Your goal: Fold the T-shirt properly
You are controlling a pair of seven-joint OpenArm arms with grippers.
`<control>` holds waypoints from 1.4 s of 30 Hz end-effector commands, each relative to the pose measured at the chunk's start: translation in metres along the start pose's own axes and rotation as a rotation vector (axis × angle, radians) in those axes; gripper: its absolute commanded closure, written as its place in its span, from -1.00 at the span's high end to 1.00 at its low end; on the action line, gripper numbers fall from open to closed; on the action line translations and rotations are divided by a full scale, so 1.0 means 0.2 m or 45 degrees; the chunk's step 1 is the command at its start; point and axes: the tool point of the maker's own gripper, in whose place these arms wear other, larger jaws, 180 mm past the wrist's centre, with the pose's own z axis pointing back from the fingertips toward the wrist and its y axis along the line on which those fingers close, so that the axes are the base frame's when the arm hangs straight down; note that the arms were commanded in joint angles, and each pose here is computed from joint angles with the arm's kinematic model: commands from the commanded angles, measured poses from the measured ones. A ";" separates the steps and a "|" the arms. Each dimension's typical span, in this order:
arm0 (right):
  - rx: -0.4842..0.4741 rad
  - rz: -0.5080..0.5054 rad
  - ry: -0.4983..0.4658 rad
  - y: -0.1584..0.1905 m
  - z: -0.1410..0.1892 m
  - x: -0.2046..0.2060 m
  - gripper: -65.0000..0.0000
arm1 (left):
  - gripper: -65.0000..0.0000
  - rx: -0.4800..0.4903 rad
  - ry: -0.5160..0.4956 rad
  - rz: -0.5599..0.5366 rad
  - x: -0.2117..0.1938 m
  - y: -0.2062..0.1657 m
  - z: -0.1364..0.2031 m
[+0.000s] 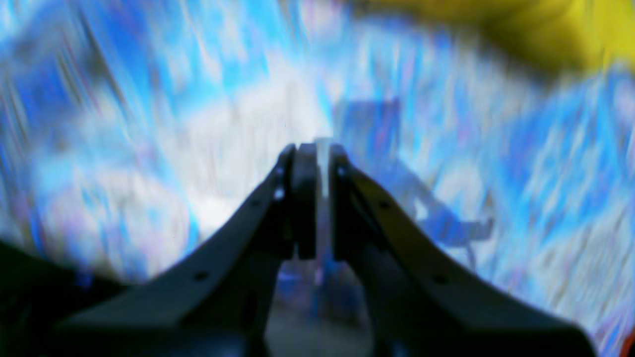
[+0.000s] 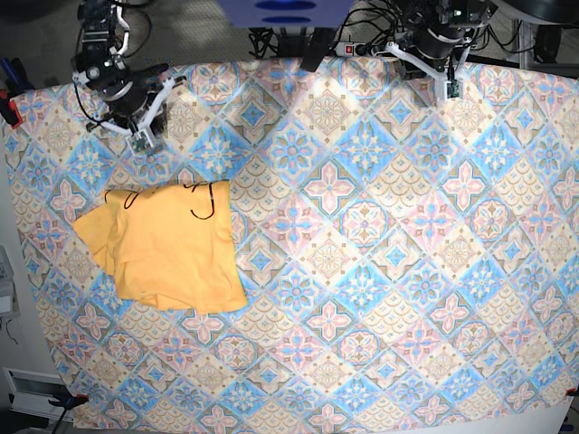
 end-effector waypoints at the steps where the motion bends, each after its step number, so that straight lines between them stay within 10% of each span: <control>1: -0.011 0.002 -0.023 -0.01 0.04 0.00 -0.88 | -0.68 -0.001 -0.007 -0.004 -0.01 0.00 0.03; 27: 0.099 -0.276 0.690 0.23 0.38 -1.17 -1.00 | -0.68 0.008 0.326 -0.018 -0.50 0.01 0.00; 42: 0.141 -0.485 0.762 0.33 0.22 -1.41 -1.00 | -0.97 0.038 0.597 -0.123 -0.84 0.05 -0.26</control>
